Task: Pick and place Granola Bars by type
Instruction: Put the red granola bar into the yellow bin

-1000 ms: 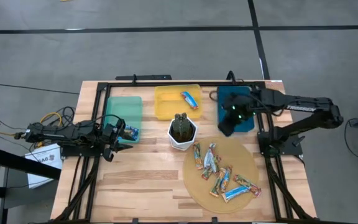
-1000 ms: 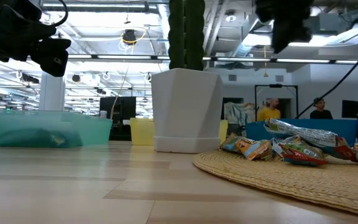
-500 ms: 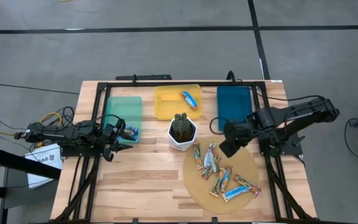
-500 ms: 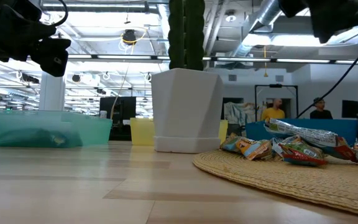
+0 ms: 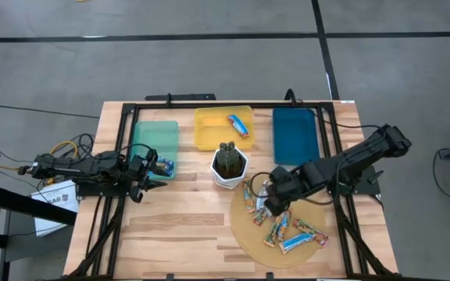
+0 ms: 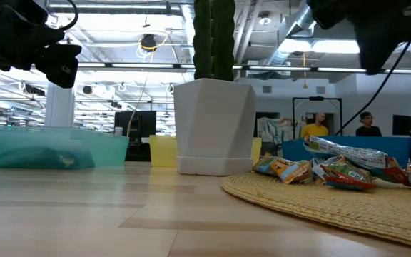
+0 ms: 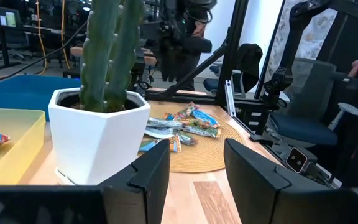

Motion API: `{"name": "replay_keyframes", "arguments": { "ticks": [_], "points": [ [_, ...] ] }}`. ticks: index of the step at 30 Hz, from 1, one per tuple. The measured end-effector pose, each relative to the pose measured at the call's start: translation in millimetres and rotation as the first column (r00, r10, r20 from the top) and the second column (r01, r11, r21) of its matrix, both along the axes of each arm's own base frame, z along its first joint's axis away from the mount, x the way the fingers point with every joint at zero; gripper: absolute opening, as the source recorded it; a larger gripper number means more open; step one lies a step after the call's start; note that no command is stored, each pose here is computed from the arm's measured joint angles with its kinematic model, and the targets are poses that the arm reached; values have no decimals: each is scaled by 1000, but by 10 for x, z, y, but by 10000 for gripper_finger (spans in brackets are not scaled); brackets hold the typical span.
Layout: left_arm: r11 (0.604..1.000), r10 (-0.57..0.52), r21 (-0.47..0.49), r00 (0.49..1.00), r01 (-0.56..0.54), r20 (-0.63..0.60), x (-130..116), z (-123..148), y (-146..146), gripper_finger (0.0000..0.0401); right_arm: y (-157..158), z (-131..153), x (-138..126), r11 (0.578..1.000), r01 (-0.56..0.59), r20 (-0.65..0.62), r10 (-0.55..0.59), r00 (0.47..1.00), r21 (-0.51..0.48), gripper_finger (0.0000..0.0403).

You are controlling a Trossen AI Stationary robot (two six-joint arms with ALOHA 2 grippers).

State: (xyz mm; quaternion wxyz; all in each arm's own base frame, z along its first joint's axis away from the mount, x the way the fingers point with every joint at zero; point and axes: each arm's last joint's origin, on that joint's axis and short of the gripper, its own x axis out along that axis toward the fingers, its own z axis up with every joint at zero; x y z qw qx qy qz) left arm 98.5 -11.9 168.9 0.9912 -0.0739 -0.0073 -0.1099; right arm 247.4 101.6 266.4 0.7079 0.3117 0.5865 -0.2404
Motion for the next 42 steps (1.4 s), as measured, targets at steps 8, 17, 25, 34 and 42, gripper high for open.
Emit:
{"name": "replay_keyframes", "arguments": {
  "ticks": [8,17,25,34,42],
  "points": [
    [1000,0,0,1000,0,0,0,0,0,144,66,-180,164,999,-23,2,23,1000,-38,125],
    [1000,0,0,1000,0,-1,0,-1,0,144,113,-452,370,999,-11,-23,10,1000,-47,231],
    [1000,0,0,1000,0,0,0,1,0,144,64,-745,501,998,15,-87,-21,996,-69,232],
    [1000,0,0,1000,0,0,0,-1,0,144,8,-978,448,995,86,-81,-90,993,-56,211],
    [1000,0,0,1000,0,0,0,0,0,144,-16,-1070,425,995,91,-74,-94,993,-40,166]
  ]
}}
